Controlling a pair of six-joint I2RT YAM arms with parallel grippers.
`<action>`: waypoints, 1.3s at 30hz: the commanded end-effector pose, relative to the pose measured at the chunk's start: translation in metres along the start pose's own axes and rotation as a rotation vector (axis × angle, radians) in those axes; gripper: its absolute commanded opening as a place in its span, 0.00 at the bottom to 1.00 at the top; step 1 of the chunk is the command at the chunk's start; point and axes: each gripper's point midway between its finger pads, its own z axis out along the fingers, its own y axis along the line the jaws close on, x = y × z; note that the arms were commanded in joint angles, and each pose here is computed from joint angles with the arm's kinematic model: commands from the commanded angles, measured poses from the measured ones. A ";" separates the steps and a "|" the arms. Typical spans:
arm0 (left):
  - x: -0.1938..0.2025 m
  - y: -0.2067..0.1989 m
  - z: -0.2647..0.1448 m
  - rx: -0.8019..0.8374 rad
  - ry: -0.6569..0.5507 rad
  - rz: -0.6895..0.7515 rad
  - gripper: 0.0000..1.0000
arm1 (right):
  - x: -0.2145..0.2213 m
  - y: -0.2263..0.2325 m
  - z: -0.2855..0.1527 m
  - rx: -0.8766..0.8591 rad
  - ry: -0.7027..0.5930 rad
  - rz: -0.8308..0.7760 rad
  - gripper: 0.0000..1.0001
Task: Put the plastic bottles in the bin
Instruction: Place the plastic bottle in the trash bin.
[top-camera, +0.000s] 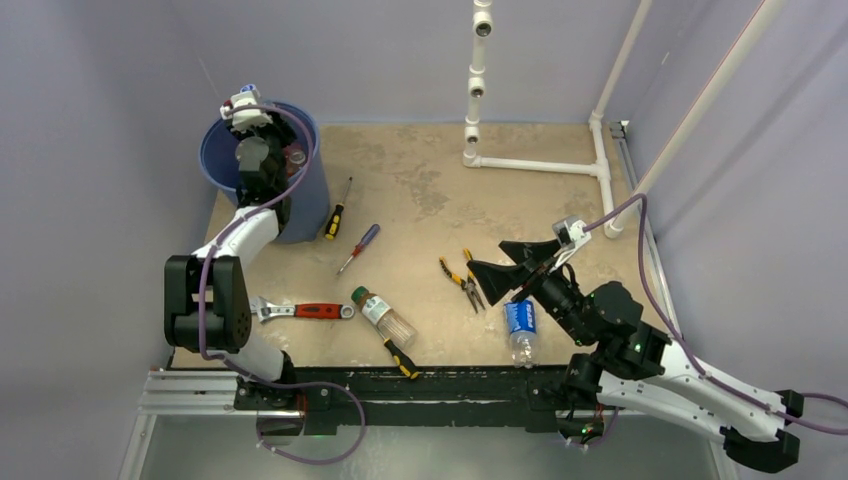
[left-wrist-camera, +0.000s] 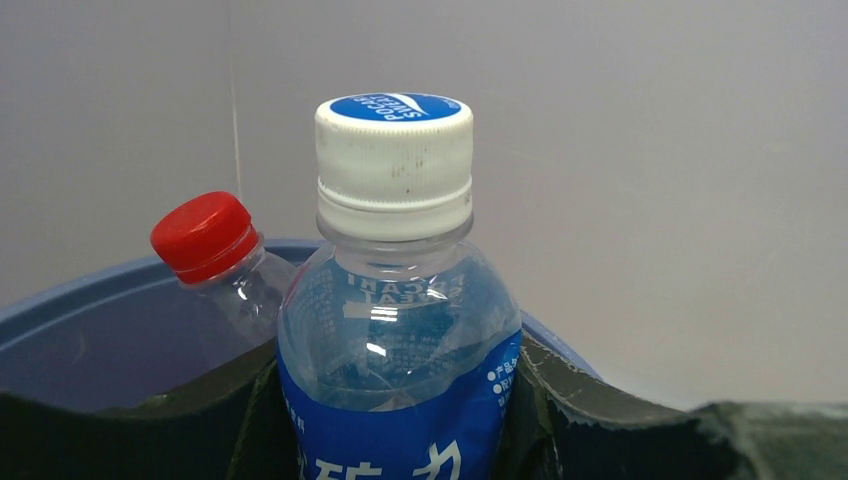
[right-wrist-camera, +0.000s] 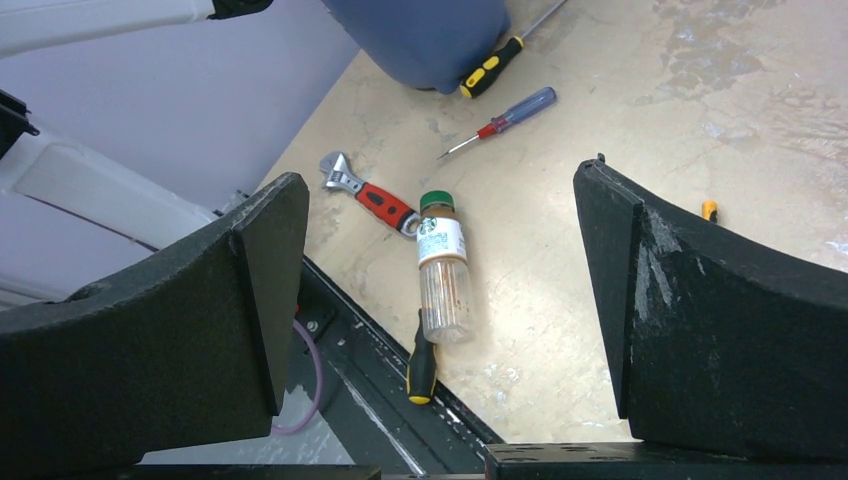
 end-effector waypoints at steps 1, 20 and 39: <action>0.031 0.000 -0.002 0.020 0.054 0.000 0.31 | 0.000 -0.003 0.002 0.019 -0.006 -0.008 0.99; -0.160 0.010 -0.036 -0.130 -0.138 -0.155 0.99 | 0.000 0.003 0.009 0.001 -0.008 -0.007 0.99; -0.128 -0.013 0.017 -0.078 -0.075 -0.059 0.64 | -0.008 -0.001 0.002 0.020 -0.021 0.016 0.99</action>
